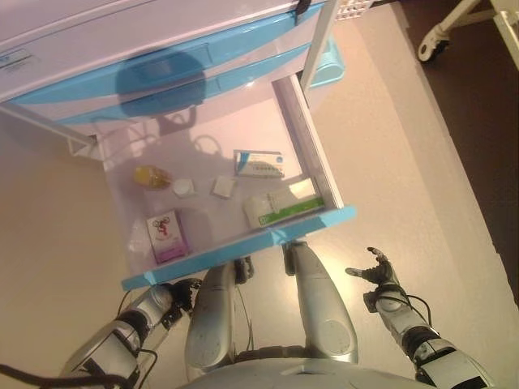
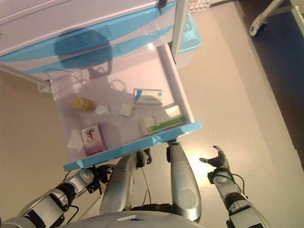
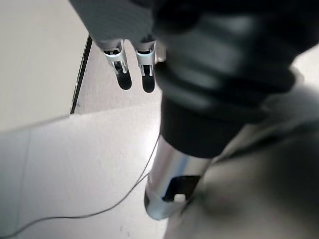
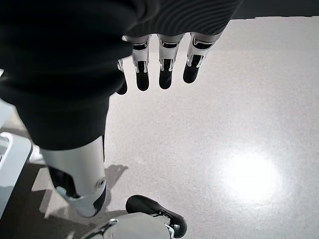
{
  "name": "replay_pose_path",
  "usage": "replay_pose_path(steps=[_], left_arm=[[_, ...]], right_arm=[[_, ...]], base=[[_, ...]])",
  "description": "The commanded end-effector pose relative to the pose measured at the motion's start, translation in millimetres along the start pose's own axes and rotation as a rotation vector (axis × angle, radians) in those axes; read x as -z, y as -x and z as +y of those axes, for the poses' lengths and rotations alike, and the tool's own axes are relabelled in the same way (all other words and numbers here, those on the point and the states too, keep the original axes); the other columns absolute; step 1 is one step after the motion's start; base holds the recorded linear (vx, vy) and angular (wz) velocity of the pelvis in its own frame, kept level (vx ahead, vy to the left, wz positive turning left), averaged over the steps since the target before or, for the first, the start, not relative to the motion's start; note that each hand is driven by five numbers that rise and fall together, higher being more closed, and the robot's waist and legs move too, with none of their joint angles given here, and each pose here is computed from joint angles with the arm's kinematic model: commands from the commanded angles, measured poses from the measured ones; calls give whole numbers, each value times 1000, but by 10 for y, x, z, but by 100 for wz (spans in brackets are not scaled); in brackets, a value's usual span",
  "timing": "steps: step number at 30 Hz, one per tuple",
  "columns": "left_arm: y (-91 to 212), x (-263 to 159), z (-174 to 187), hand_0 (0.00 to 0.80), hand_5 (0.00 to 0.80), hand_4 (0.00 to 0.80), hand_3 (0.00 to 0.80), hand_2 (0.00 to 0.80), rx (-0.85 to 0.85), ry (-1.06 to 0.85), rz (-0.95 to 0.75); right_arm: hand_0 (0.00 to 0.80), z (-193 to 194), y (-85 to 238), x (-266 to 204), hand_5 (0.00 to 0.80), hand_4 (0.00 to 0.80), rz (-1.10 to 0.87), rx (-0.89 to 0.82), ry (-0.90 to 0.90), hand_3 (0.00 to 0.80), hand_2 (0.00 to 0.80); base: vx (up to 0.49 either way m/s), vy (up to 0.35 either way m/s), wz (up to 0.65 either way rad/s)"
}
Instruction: Open the drawer and pick up the medicine
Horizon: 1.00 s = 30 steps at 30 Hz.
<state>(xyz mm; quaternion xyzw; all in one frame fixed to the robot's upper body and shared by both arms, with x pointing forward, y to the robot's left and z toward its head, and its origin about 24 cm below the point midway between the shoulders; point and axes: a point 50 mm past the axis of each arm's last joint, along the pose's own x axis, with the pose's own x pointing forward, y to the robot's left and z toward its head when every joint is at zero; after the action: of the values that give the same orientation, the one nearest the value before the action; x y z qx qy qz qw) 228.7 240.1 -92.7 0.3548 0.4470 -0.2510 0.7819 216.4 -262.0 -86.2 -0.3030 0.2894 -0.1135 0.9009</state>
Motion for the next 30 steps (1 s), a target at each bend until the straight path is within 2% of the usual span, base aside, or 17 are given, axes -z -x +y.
replay_pose_path(steps=[1, 4, 5, 10, 11, 16, 19, 22, 24, 26, 28, 30], left_arm=[[111, -310, 356, 0, 0, 0, 0, 0, -60, -26, -85], [209, -373, 548, 0, 0, 0, 0, 0, -103, -21, -104], [321, -432, 741, 0, 0, 0, 0, 0, -148, -20, -119], [590, -486, 1137, 0, 0, 0, 0, 0, -269, 1, -150], [754, -498, 1365, 0, 0, 0, 0, 0, -330, 16, -151], [1160, -393, 1894, 0, 0, 0, 0, 0, -506, 118, -137], [1503, -334, 2246, 0, 0, 0, 0, 0, -679, 191, -123], [1951, -198, 2584, 0, 0, 0, 0, 0, -992, 339, -134], [2316, -111, 2767, 0, 0, 0, 0, 0, -1270, 402, -113], [2516, -105, 2842, 0, 0, 0, 0, 0, -1433, 481, -142], [2521, -157, 2851, 0, 0, 0, 0, 0, -1465, 507, -159], [2435, -304, 2844, 0, 0, 0, 0, 0, -1426, 520, -216]], right_arm=[[0, -218, 80, 285, 0, 0, 52, 14, 99, 0, 0], [0, -266, 101, 352, 0, 0, 71, 20, 103, 0, 0], [0, -297, 126, 414, 0, 0, 81, 26, 110, 0, 0], [0, -370, 172, 533, 0, 0, 108, 41, 101, 0, 0], [0, -383, 197, 578, 0, 0, 116, 45, 97, 0, 0], [0, -400, 234, 628, 0, 0, 123, 42, 98, 0, 0], [0, -401, 242, 628, 0, 0, 119, 38, 107, 0, 0], [0, -416, 234, 608, 0, 0, 103, 37, 118, 0, 0], [0, -394, 246, 604, 0, 0, 90, 36, 119, 0, 0], [0, -334, 254, 585, 0, 0, 76, 34, 118, 0, 0], [0, -292, 249, 564, 0, 0, 72, 35, 105, 0, 0], [0, -242, 231, 523, 0, 0, 68, 28, 92, 0, 0]], base=[[26, 73, -20], [24, 61, -26], [-44, 47, -18], [8, 54, -20], [44, 59, -21], [97, 71, -9], [32, 64, -4], [23, 69, -7], [17, 56, -10], [-4, 16, -7], [0, 0, 0], [-8, -14, -5]])
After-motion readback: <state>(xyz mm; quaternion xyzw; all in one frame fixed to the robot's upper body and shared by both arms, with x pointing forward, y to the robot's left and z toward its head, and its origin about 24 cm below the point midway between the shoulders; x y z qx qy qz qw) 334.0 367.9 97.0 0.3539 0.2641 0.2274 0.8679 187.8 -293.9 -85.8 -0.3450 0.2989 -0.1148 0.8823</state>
